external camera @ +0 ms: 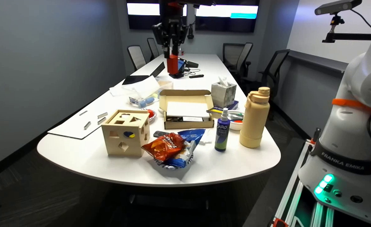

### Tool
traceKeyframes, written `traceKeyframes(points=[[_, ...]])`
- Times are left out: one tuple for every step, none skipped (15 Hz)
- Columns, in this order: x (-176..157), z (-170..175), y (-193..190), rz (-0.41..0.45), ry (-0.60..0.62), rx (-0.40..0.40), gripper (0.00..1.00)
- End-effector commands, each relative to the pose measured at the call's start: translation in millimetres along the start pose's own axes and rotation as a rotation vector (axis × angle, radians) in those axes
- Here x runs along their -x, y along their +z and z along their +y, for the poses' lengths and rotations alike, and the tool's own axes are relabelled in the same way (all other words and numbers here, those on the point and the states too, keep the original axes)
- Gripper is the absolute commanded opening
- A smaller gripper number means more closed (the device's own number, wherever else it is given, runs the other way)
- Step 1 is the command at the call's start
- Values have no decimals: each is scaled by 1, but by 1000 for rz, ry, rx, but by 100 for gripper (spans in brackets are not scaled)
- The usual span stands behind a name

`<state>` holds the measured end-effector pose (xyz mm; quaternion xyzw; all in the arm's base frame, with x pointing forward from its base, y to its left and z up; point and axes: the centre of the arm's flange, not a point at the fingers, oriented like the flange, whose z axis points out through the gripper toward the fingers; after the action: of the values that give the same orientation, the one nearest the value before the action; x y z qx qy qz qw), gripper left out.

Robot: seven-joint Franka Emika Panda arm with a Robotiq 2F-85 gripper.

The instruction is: Put one orange block in the wooden toy box.

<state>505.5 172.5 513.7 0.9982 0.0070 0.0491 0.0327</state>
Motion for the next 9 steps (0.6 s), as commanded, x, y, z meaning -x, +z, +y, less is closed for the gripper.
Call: traceKeyframes(points=[[-47, -52, 0, 3, -203, 22, 10], [-55, -63, 3, 5, -257, 21, 10], [-65, -72, 7, 4, -313, 12, 10], [-76, -80, 11, 0, -366, -1, 10], [-84, -86, 14, -6, -419, -12, 10], [-93, -93, 20, -16, -471, -25, 10], [-99, -100, 24, -21, -525, -32, 10], [-104, -108, 30, -30, -578, -39, 10], [-108, -114, 35, -40, -628, -45, 10]])
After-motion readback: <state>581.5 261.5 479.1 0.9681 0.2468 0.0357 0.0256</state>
